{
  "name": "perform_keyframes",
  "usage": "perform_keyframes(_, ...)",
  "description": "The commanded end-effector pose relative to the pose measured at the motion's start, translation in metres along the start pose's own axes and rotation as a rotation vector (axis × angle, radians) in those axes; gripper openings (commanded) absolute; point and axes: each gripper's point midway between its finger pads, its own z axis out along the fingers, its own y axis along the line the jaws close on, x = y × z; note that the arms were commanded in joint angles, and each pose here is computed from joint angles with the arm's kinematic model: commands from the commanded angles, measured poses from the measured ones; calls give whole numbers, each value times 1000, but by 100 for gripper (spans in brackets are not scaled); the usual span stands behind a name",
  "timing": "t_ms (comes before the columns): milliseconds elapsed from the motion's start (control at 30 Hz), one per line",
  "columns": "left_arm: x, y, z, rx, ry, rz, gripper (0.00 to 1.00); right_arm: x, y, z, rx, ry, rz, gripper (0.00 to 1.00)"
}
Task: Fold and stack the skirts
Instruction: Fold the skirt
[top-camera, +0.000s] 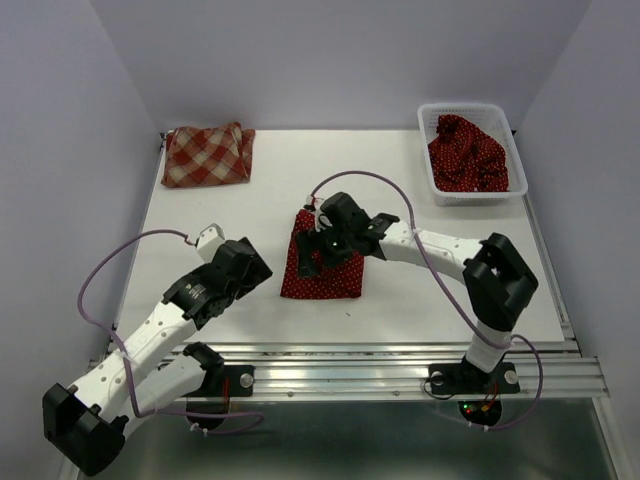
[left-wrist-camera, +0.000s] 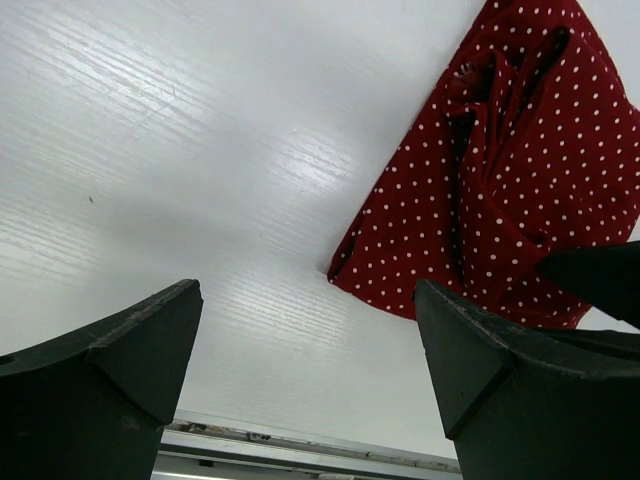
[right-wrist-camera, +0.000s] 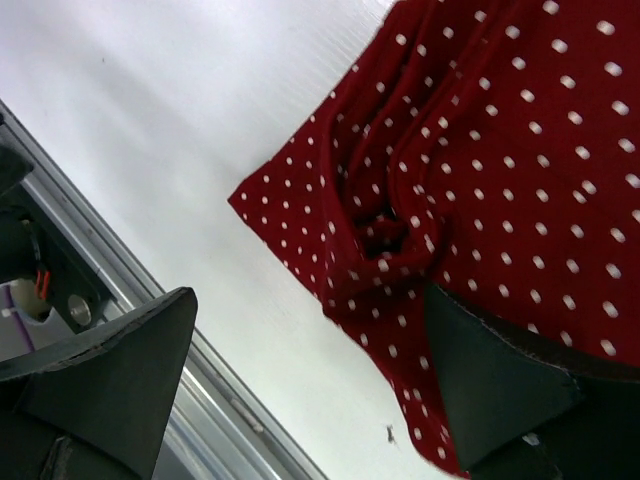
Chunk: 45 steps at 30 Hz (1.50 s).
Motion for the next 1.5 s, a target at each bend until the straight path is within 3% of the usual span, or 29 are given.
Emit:
perform_keyframes(0,-21,5,-11,-33,-77,-50,99,-18,17,16,-20,-27,-62,100)
perform_keyframes(333,-20,5,-11,-23,-75,-60,99,-3,50,63,-91,55,-111,100)
perform_keyframes(600,-7,-3,-4,26,-31,-64,99,-1,34,95,-29,79,-74,100)
perform_keyframes(733,-2,-6,-2,51,-11,-70,99,-23,38,84,-1,27,-105,100)
perform_keyframes(967,13,-19,3,127,48,-80,99,-70,53,21,55,-136,-184,100)
perform_keyframes(1200,42,-36,15,242,153,-86,99,-112,-29,-27,123,-224,-91,100)
perform_keyframes(1467,65,-34,26,276,219,-100,99,-135,-119,-5,191,-204,-2,100)
